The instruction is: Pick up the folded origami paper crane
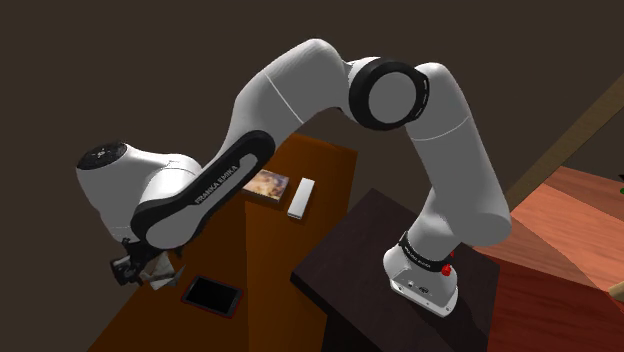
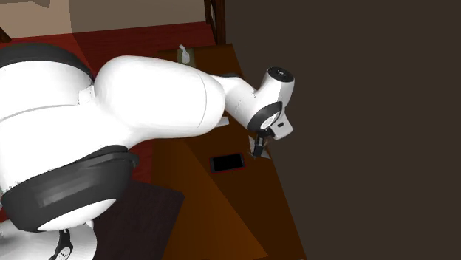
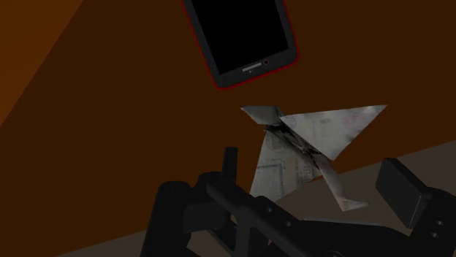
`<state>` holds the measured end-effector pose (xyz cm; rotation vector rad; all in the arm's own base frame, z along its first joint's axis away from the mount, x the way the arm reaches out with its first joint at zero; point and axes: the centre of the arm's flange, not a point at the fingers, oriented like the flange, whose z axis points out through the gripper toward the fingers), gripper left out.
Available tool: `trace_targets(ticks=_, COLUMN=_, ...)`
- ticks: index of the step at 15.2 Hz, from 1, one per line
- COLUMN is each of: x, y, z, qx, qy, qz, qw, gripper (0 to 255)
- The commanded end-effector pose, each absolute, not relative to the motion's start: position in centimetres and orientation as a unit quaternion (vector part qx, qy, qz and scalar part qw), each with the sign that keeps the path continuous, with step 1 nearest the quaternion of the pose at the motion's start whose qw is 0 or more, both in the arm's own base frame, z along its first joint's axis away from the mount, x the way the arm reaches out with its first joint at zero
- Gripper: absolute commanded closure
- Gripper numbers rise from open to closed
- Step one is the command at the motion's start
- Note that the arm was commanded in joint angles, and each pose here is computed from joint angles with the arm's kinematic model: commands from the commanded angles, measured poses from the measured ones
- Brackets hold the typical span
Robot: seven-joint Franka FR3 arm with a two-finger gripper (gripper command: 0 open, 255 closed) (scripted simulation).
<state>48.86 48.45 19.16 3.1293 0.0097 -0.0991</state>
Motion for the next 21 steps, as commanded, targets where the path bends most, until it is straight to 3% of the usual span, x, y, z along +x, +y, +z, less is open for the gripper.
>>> trace_targets(ticks=1, x=49.2, y=48.7, z=18.0, qx=0.999, qy=0.003, qz=-0.032, qw=0.006, gripper=0)
trace_targets(ticks=8, x=49.2, y=48.7, z=15.1, qx=0.999, qy=0.003, qz=-0.032, qw=0.006, gripper=0)
trace_targets(ticks=9, x=49.1, y=48.7, z=15.1, qx=0.999, qy=0.003, qz=-0.032, qw=0.006, gripper=255)
trace_targets(ticks=21, x=49.2, y=48.7, z=16.6, qx=0.999, qy=0.003, qz=-0.032, qw=0.006, gripper=255)
